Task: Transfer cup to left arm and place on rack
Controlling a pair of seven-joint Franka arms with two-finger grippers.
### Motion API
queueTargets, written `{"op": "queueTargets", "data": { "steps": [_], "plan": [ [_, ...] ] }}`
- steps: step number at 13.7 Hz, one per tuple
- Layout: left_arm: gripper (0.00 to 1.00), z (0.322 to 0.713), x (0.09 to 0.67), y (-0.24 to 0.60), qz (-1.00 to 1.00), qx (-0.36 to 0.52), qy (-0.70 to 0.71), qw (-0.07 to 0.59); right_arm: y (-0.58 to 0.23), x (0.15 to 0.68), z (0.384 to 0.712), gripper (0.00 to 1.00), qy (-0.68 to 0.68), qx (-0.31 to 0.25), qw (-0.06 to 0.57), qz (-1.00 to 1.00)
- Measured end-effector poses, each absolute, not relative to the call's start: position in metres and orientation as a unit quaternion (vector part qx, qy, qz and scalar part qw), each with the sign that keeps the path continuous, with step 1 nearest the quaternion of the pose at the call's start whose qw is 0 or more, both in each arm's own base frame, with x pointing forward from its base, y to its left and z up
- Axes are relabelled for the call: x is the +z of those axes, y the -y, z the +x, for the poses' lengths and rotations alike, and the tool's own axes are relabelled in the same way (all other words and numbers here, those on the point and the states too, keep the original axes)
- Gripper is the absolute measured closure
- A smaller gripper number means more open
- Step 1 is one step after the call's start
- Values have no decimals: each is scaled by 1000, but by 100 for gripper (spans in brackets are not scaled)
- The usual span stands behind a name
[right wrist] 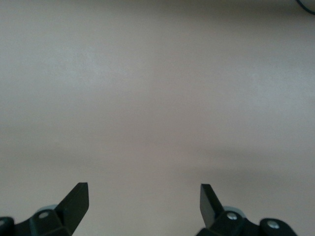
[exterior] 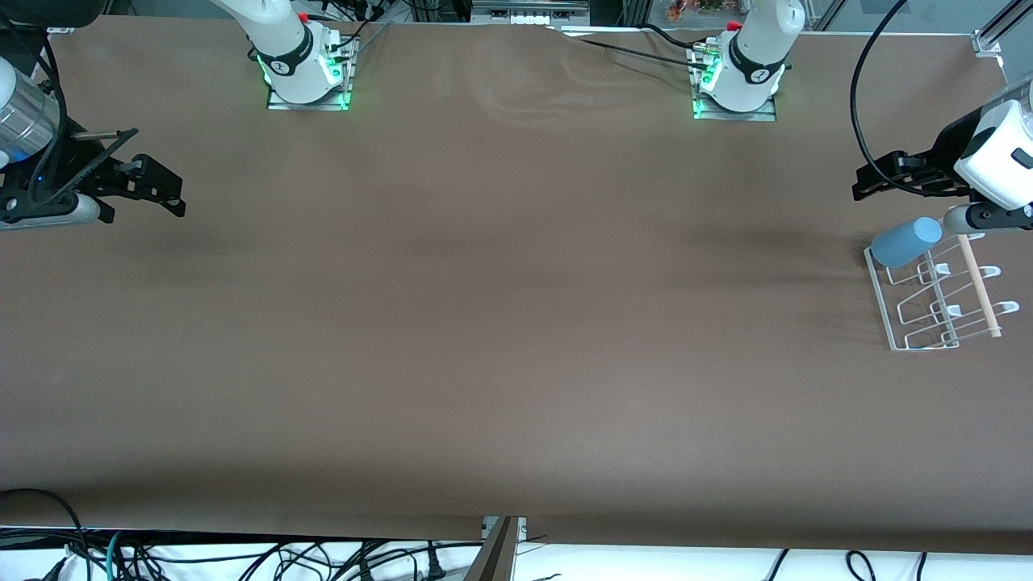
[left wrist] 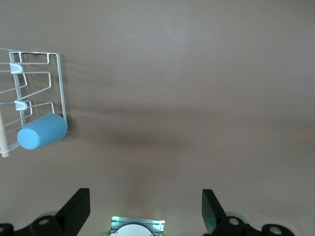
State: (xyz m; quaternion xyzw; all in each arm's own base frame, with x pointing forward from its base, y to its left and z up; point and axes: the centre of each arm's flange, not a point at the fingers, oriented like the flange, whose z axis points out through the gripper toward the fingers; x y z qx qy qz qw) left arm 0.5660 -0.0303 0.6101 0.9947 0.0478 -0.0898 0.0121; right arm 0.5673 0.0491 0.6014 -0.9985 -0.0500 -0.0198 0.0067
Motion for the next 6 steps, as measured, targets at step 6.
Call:
{"op": "queueTargets", "data": {
  "steps": [6],
  "plan": [
    [0,573,608,40,995,-92,-40,12,-49,601,567,0,50,-20,7,-999]
  ]
}}
